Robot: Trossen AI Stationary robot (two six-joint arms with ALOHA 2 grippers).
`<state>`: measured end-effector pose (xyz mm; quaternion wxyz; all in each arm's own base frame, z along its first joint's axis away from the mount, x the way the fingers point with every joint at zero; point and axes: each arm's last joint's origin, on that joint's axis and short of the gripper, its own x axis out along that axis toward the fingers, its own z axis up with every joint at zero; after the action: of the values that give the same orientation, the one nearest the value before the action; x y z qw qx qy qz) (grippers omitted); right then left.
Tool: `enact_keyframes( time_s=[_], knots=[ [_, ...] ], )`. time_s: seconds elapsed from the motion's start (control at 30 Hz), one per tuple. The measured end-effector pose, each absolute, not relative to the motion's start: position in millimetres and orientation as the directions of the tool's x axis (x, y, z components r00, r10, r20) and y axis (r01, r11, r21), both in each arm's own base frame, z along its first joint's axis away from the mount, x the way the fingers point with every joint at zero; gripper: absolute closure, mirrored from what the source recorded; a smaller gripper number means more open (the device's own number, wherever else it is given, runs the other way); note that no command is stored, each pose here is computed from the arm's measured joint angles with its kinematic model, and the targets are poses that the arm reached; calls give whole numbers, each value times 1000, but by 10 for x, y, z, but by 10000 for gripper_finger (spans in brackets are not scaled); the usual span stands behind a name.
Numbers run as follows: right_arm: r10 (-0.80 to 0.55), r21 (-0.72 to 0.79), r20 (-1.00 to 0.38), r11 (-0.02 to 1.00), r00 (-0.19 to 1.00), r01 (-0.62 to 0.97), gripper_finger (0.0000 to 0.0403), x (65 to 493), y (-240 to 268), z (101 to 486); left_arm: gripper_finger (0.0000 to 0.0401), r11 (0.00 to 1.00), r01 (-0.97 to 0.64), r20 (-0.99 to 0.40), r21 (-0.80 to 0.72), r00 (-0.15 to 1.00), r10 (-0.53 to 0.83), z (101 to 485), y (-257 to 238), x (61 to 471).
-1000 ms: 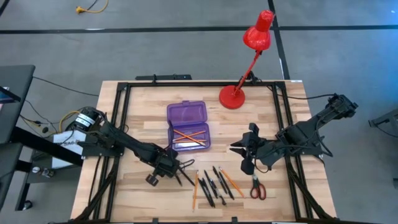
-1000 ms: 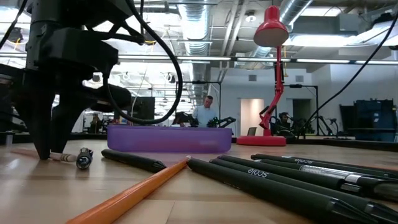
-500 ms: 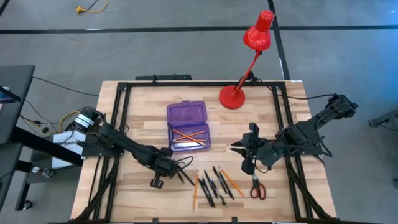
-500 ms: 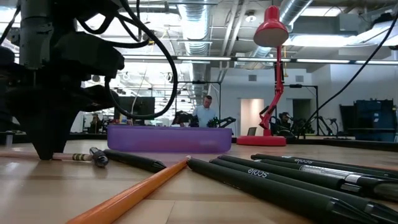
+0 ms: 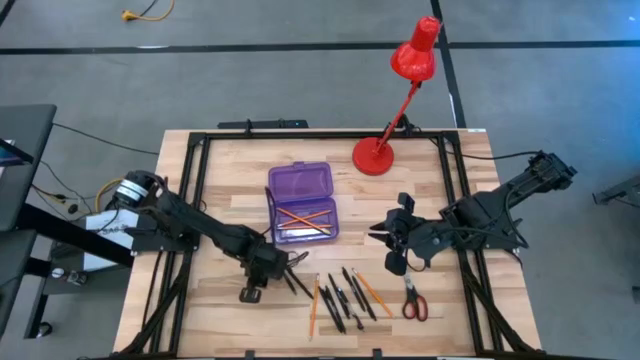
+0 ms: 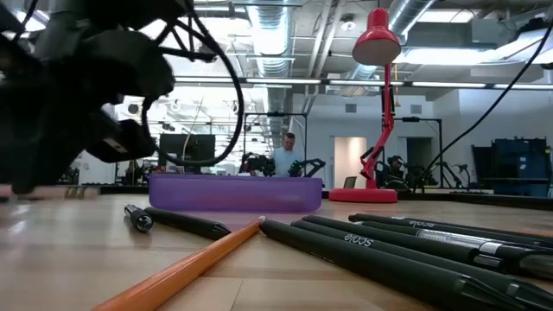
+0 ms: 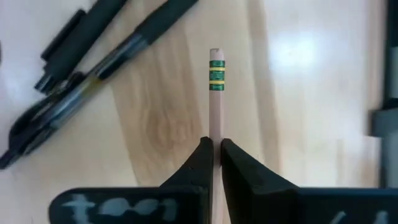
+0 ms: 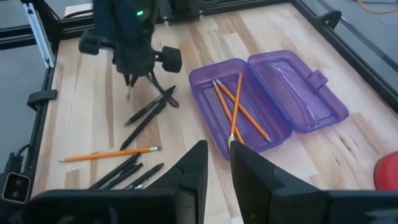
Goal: Pick & place school supplies into a supply box
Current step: Put the brown pencil into the purple supply box
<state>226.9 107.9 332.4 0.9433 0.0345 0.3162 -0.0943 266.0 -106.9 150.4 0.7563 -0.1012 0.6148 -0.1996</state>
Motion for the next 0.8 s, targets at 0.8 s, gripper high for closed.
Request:
enact_keyframes(
  time_s=[0.8],
  knots=[
    [-154, 29, -597, 977, 787, 213, 341, 2277, 1079, 3331, 401, 710, 292, -536, -641, 491, -686, 2313, -107, 2796]
  ],
)
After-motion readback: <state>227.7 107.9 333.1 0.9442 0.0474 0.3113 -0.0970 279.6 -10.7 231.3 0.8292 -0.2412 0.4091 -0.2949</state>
